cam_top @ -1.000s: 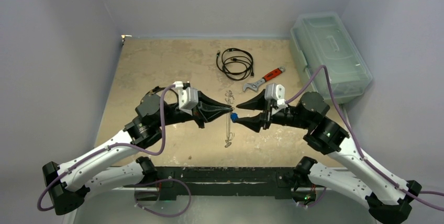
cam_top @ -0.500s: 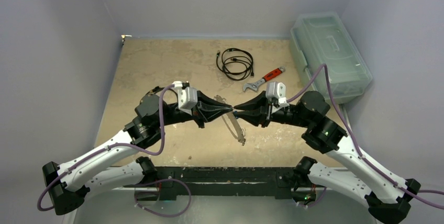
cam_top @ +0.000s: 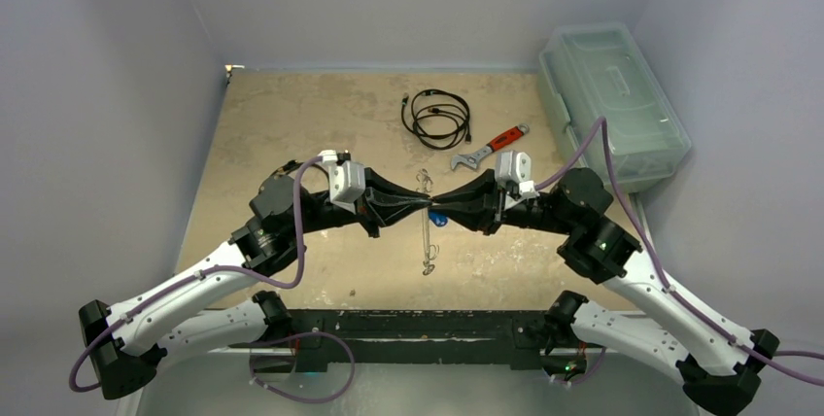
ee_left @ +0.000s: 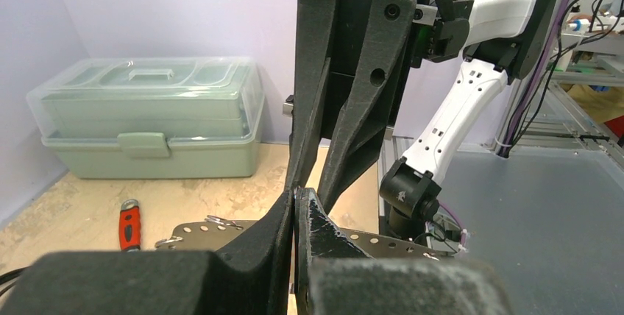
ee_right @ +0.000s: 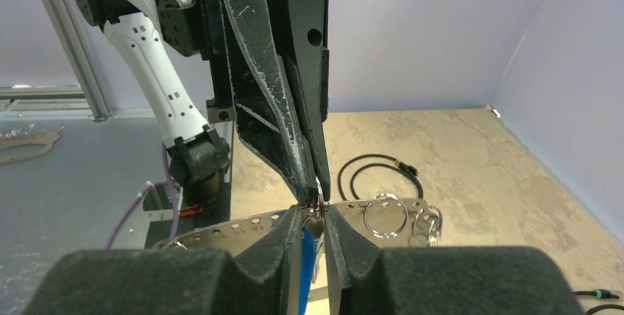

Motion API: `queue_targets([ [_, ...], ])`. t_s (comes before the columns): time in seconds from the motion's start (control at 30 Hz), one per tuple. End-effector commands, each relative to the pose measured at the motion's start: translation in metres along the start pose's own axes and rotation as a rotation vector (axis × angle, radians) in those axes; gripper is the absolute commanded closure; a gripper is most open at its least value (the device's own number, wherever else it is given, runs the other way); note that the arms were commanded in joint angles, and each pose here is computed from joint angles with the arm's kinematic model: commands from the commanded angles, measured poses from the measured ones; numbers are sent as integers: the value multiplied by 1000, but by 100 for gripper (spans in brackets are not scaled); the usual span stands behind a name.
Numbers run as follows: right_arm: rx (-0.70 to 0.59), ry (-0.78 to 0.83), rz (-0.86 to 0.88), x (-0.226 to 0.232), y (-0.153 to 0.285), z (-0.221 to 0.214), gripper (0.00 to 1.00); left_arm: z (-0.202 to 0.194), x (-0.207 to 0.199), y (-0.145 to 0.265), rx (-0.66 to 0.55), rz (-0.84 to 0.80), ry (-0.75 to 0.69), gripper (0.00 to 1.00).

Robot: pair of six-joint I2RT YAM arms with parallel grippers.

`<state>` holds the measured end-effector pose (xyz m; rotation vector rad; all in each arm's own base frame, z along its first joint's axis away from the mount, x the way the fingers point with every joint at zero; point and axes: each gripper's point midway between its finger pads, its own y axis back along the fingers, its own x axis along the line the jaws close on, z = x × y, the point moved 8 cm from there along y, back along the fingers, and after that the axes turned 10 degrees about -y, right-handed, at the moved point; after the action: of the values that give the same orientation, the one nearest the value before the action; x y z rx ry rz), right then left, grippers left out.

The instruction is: Put the keys on the keyring

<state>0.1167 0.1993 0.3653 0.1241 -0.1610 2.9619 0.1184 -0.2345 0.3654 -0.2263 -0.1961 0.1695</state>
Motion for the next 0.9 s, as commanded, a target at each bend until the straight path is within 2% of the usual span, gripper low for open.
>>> queue_targets([
  [0.0,-37,16,29,3,-3,8,84,14,0,0,-71,-1,-22,100],
  [0.07,-35,15,31,2,-3,8,89,13,-1,0,-72,-3,-23,100],
  [0.13,-33,14,34,2,-4,7,99,14,0,0,-74,-1,-25,100],
  [0.4,-20,22,40,3,-3,9,100,17,-1,2,-60,-11,-46,100],
  [0.67,50,19,5,0,-1,6,100,17,0,9,32,-15,-103,57],
  [0.73,61,18,0,0,0,5,100,18,1,10,72,-23,-119,51],
  [0.87,93,18,-16,-2,1,4,100,22,2,16,187,-58,-180,51],
])
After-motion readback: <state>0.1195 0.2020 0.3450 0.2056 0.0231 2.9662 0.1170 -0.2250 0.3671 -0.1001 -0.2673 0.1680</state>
